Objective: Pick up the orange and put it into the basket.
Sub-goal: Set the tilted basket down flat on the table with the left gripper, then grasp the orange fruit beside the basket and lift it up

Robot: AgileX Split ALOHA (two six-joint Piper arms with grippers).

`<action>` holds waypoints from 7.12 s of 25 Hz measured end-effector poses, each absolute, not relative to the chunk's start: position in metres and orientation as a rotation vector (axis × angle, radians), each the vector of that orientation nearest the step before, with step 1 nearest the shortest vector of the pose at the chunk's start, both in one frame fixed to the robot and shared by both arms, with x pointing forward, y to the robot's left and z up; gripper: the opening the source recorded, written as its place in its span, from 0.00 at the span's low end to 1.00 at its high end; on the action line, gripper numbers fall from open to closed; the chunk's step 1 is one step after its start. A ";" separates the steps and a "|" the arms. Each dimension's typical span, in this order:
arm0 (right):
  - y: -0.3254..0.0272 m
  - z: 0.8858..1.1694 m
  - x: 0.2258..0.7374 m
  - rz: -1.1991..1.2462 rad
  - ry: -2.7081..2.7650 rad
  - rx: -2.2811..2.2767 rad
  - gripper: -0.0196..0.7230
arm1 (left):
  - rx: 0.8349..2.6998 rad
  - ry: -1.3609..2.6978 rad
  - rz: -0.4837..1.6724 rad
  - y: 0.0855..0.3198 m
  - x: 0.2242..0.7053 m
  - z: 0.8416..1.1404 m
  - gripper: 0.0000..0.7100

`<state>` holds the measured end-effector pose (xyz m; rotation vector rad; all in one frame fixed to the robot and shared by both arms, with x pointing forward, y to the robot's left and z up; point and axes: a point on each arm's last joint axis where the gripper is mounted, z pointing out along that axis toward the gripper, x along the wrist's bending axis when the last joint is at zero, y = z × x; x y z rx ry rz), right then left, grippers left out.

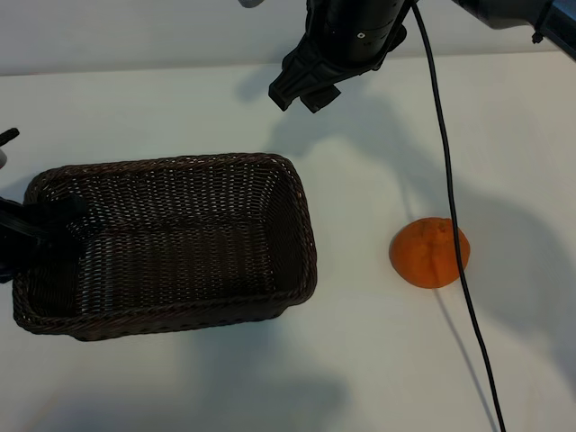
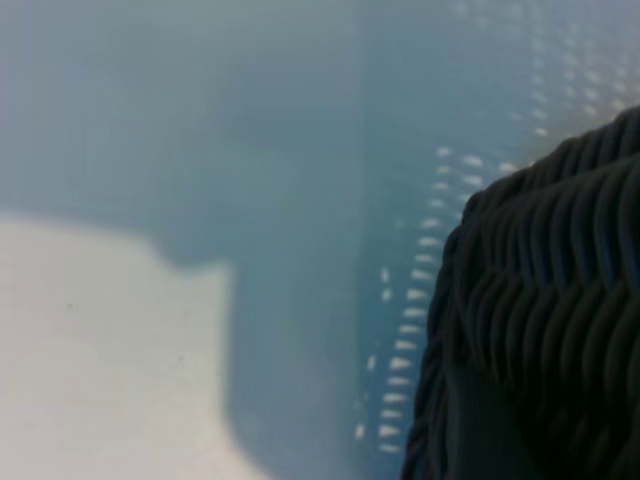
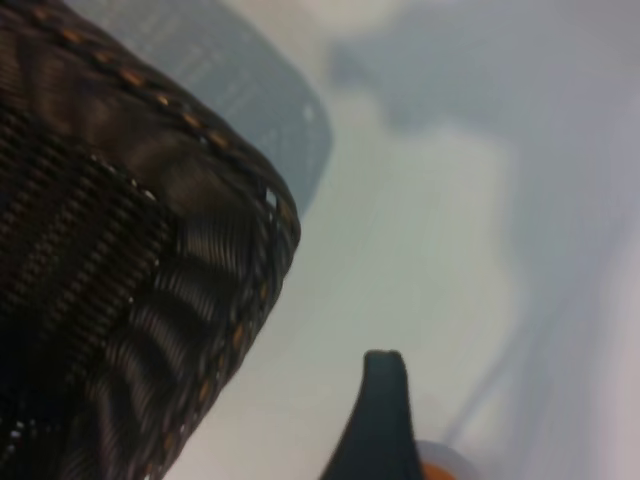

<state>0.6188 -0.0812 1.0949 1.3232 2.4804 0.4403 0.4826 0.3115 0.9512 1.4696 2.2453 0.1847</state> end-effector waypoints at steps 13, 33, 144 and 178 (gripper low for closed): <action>-0.081 1.095 0.619 0.440 2.480 1.323 0.82 | 1.494 2.121 0.126 0.303 0.486 0.955 0.50; -0.081 1.095 0.619 0.441 2.481 1.324 0.82 | 1.343 2.010 -0.003 0.351 0.476 0.964 0.50; -0.079 1.095 0.617 0.471 2.505 1.332 0.76 | 1.491 1.881 0.215 0.325 0.517 1.046 0.84; -0.181 1.066 0.556 0.245 2.557 1.578 0.75 | 1.491 1.883 0.210 0.325 0.517 1.046 0.84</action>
